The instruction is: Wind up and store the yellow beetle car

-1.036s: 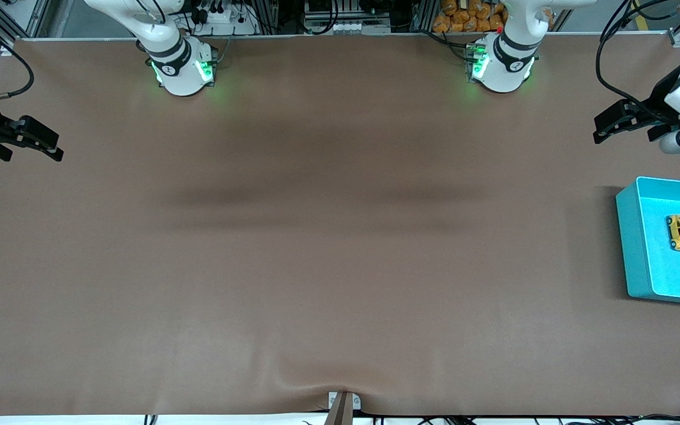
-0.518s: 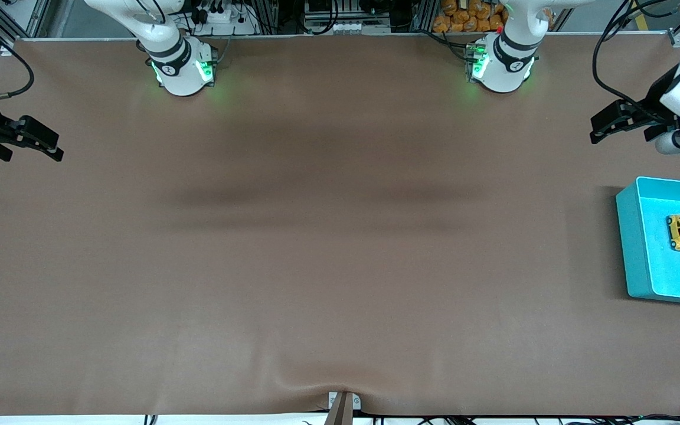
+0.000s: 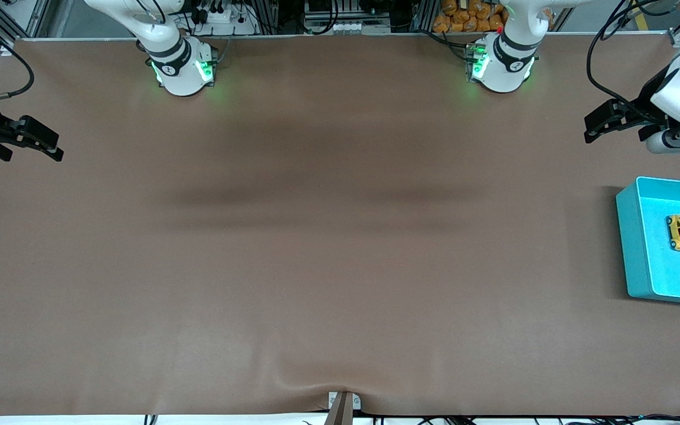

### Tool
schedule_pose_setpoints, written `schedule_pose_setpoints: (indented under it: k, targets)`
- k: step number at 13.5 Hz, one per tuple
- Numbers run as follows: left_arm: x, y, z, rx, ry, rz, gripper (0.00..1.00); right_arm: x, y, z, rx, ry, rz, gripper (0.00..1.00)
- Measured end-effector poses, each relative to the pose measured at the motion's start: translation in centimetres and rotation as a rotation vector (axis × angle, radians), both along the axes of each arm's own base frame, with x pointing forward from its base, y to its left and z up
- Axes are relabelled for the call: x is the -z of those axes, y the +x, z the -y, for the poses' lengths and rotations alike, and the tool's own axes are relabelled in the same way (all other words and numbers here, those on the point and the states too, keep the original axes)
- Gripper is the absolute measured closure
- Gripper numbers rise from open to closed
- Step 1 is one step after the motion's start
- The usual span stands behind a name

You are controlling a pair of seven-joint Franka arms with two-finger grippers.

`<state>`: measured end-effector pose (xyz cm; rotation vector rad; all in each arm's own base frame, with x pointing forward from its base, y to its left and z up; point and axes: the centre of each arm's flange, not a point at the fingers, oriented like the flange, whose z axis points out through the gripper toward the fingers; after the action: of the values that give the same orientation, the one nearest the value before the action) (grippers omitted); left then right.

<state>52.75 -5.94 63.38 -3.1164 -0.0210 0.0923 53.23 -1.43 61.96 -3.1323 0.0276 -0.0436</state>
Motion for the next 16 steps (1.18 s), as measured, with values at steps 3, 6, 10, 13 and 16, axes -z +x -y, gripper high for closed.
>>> schedule_pose_setpoints:
  k: [3,6,10,13,16]
  targets:
    - [0.0,0.1,-0.7,0.046,0.005,-0.001,0.00,0.0,0.0,0.0,0.000,0.000,0.000,0.00]
    - [0.0,0.1,-1.4,0.098,0.000,-0.002,0.00,0.0,0.0,0.0,0.000,0.000,0.000,0.00]
    - [-0.2,0.2,-1.1,0.113,-0.001,0.003,0.00,0.0,0.0,0.0,0.000,0.000,0.000,0.00]
    - [-0.4,0.4,-1.0,0.114,-0.004,0.007,0.00,0.0,0.0,0.0,0.000,0.000,0.000,0.00]
    - [-0.4,0.4,-1.1,0.113,-0.005,0.008,0.00,0.0,0.0,0.0,0.000,0.000,0.000,0.00]
